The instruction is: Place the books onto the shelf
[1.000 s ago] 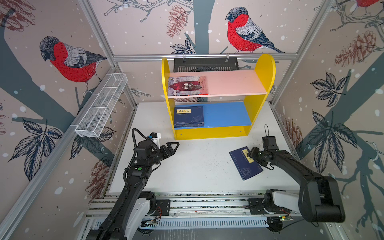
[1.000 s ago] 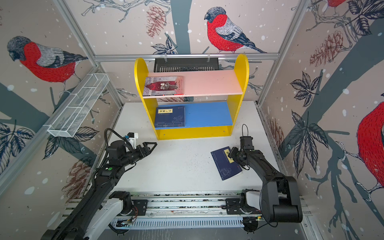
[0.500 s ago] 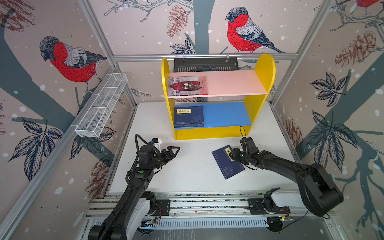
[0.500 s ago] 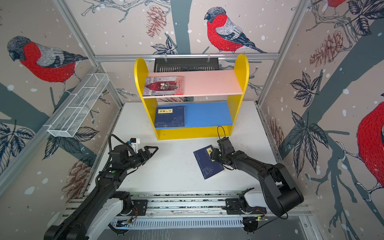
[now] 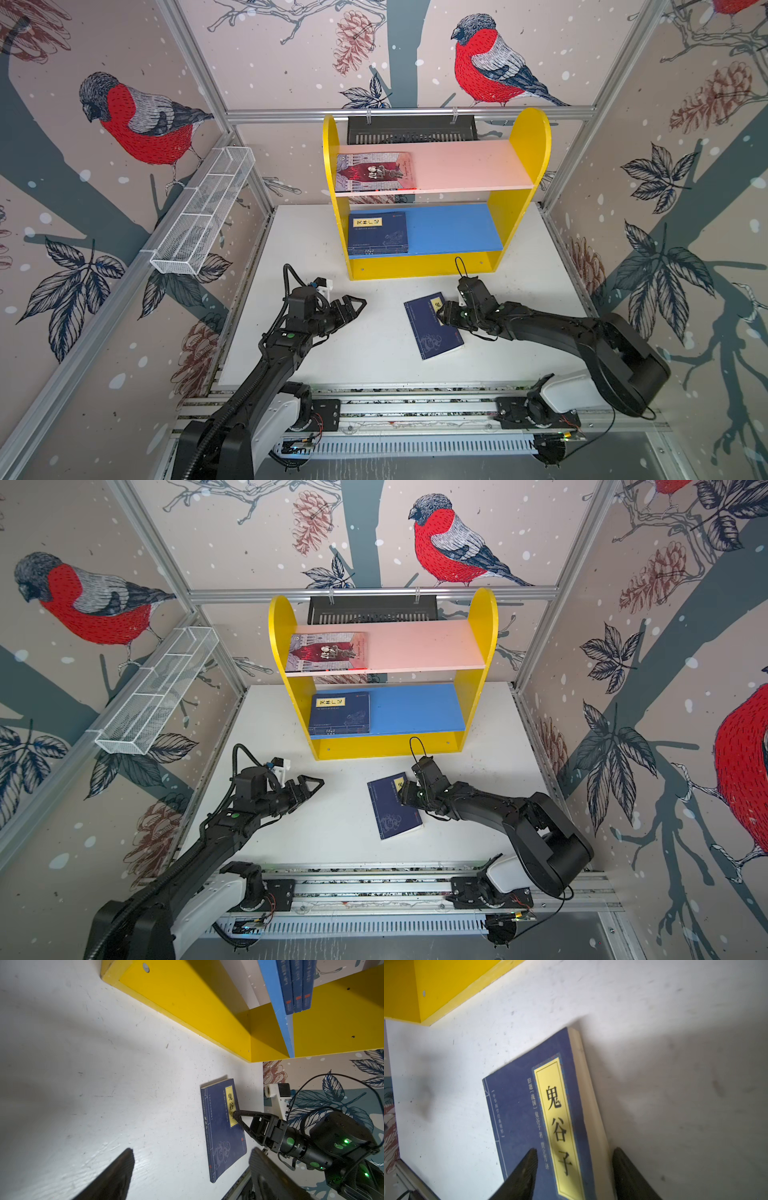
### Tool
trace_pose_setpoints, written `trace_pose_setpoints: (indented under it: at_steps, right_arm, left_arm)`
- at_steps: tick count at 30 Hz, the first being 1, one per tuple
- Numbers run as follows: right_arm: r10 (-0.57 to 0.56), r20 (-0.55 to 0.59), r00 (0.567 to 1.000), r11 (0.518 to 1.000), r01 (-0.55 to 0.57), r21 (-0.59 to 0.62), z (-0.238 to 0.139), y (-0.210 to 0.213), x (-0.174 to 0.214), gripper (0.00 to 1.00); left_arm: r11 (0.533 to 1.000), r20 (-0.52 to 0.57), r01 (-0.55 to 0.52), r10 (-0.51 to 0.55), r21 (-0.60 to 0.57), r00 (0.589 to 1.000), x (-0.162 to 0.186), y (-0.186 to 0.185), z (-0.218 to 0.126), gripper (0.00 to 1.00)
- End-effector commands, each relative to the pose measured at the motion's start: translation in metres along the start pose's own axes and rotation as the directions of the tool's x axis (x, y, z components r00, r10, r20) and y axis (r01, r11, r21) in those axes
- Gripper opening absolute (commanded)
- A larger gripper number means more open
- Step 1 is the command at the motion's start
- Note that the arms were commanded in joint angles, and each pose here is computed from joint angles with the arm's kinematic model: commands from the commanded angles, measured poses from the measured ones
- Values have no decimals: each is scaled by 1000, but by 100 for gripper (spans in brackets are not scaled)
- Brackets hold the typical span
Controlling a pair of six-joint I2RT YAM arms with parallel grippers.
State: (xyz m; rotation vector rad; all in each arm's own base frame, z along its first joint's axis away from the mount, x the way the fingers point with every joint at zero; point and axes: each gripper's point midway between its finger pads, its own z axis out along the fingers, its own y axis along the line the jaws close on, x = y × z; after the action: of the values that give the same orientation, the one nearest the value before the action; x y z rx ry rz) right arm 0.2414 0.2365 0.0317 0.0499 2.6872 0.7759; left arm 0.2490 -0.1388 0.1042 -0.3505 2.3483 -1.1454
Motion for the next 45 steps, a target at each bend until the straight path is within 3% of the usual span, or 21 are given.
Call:
trace_pose_setpoints:
  at_steps: [1, 6, 11, 19, 24, 33, 45]
  right_arm:
    - [-65, -80, 995, 996, 60, -59, 6, 20, 18, 59]
    - [-96, -103, 990, 992, 88, -85, 11, 34, 24, 59]
    - [-37, -118, 992, 999, 39, 14, 7, 5, 26, 59]
    - [8, -152, 988, 999, -16, -51, 3, 1, 34, 57]
    - [12, -205, 979, 997, -28, -76, 6, 1, 43, 51]
    - [16, -272, 962, 994, -45, -100, 12, -3, 60, 49]
    - [30, -274, 961, 989, -68, -131, 22, -1, 60, 28]
  left_arm:
    - [999, -19, -46, 46, 6, 999, -2, -3, 3, 87]
    - [1000, -59, -13, 14, 28, 998, 6, 1, 12, 86]
    - [996, -69, -60, 64, 62, 996, 5, -4, 15, 85]
    - [988, -149, -123, 135, 91, 980, 23, -8, 30, 85]
    - [986, -215, -97, 125, 133, 969, 38, -13, 38, 84]
    - [982, -304, -89, 137, 166, 943, 62, -16, 53, 82]
    - [991, -355, -40, 84, 131, 931, 70, -2, 65, 82]
